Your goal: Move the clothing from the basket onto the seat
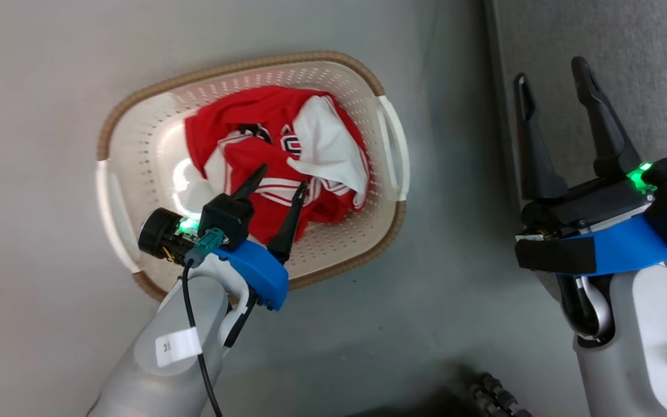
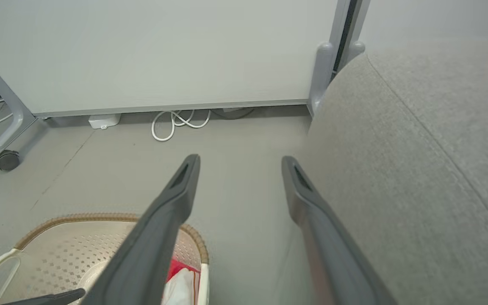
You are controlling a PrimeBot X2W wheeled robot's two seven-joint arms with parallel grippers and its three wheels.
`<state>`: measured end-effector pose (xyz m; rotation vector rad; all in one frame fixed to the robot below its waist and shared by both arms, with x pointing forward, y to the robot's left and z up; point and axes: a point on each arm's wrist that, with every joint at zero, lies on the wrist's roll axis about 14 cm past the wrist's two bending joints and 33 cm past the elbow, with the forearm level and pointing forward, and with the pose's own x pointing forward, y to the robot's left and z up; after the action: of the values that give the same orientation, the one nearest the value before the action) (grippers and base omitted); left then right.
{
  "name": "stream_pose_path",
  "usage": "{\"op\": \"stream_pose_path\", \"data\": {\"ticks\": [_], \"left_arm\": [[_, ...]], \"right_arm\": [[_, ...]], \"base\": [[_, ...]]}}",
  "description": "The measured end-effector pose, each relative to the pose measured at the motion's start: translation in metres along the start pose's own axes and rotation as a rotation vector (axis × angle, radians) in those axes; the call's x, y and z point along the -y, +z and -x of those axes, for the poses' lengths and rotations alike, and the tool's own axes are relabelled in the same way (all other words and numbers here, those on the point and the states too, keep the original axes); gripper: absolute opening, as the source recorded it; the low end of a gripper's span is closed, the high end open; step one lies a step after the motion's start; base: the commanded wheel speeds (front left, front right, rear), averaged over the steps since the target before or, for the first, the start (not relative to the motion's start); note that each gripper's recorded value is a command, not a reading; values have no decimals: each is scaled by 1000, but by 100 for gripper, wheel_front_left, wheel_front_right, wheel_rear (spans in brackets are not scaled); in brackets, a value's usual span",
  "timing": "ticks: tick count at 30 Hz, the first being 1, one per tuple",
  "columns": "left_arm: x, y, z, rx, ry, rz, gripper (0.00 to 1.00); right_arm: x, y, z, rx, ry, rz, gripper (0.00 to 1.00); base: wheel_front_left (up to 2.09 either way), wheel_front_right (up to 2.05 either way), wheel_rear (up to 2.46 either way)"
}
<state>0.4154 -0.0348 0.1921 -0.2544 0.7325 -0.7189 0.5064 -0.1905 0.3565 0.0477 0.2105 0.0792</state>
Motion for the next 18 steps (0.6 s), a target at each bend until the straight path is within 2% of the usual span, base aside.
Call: {"op": "stream_pose_path", "data": {"ticks": [9,18], "left_arm": [[-11,-63,-29,-177,-4,36,100],[-44,-95,-44,-264,152,84,100]], "right_arm": [[18,-30,10,-65,-49,10,100],[26,-52,19,-117,-76,2,100]], "base": [[0,0,0],[0,0,0]]}}
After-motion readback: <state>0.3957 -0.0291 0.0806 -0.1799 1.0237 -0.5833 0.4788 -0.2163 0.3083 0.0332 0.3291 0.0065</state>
